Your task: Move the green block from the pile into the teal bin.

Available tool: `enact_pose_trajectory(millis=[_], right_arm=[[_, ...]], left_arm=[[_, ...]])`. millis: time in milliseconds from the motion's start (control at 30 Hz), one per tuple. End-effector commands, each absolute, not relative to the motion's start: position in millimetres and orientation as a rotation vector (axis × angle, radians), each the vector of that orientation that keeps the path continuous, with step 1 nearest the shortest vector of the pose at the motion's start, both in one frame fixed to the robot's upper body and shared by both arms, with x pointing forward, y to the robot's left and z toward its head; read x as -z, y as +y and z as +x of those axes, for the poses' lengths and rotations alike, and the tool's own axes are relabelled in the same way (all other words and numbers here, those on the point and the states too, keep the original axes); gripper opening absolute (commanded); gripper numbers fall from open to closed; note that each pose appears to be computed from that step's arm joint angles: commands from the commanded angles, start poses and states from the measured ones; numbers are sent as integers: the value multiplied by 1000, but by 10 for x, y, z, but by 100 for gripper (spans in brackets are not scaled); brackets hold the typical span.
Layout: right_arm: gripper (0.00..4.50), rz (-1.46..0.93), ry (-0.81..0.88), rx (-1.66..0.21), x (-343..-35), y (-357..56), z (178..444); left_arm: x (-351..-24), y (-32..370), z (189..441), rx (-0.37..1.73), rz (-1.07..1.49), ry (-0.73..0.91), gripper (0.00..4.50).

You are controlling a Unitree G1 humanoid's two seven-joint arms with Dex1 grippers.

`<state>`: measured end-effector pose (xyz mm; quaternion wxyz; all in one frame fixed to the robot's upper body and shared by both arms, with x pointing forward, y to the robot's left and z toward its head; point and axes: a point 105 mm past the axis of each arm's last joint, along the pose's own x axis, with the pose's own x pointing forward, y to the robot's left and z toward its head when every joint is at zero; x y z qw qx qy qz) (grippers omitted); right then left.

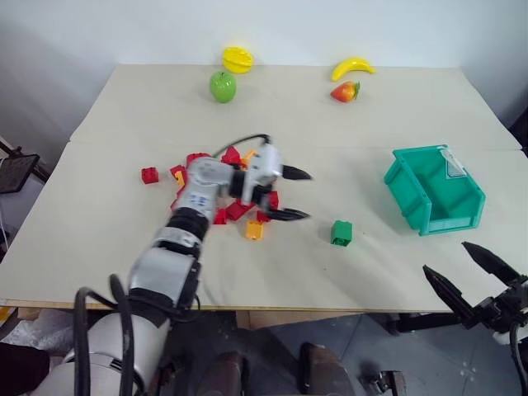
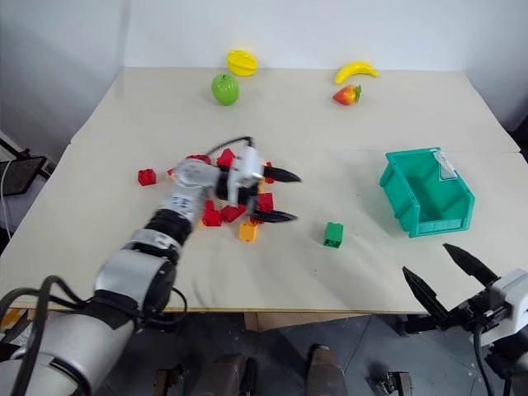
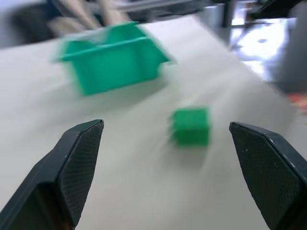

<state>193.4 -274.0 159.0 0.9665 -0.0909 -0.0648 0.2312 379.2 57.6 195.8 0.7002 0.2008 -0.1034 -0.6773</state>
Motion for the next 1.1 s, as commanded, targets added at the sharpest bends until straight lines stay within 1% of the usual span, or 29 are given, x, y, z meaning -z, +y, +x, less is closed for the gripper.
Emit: enact_pose_trajectory(millis=[33, 100, 167, 233, 300, 367, 433, 500, 633, 700, 767, 867, 967, 1033, 1067, 1100], right_arm=[[450, -205, -139, -517, -1650, -2741, 1978], [450, -215, -126, -560, -1644, -2707, 2062], [450, -224, -124, -594, -1662, -2665, 2142], [450, -211, -113, -639, -1681, -2594, 2211], [450, -182, -49, -750, -1667, -2417, 2301], [450, -167, 30, -846, -1650, -2260, 2380], [450, -223, 85, -924, -1661, -2116, 2505], [450, -244, 117, -953, -1682, -2032, 2654], [450, -351, 209, -1010, -1599, -1949, 2964], [450, -381, 226, -1008, -1584, -1948, 3113], [450, -384, 301, -1046, -1530, -1924, 3208], [450, -399, 395, -1090, -1456, -1896, 3290], [450, -410, 485, -1146, -1359, -1872, 3288], [411, -424, 483, -1174, -1324, -1848, 3302], [393, -416, 469, -1159, -1326, -1839, 3342], [363, -411, 457, -1163, -1331, -1823, 3352]], left_arm=[[-2142, 947, 3774, 1428, 438, -320, 446], [-2134, 1241, 3731, 1360, 446, -313, 446], [-2081, 1445, 3656, 1317, 438, -288, 446], [-2028, 1547, 3546, 1304, 439, -266, 446], [-2010, 1634, 3389, 1284, 438, -266, 446], [-2013, 1657, 3252, 1273, 407, -252, 446], [-1949, 1718, 3121, 1261, 385, -209, 446], [-1847, 1758, 3034, 1251, 364, -159, 446], [-1669, 1754, 2871, 1266, 336, -81, 446], [-1643, 1716, 2835, 1276, 324, -64, 446], [-1621, 1678, 2815, 1280, 318, -60, 446], [-1609, 1645, 2813, 1281, 312, -60, 446], [-1607, 1615, 2816, 1288, 312, -65, 446], [-1616, 1594, 2811, 1300, 316, -70, 450], [-1623, 1588, 2808, 1304, 316, -71, 450], [-1626, 1585, 2806, 1308, 320, -71, 450]])
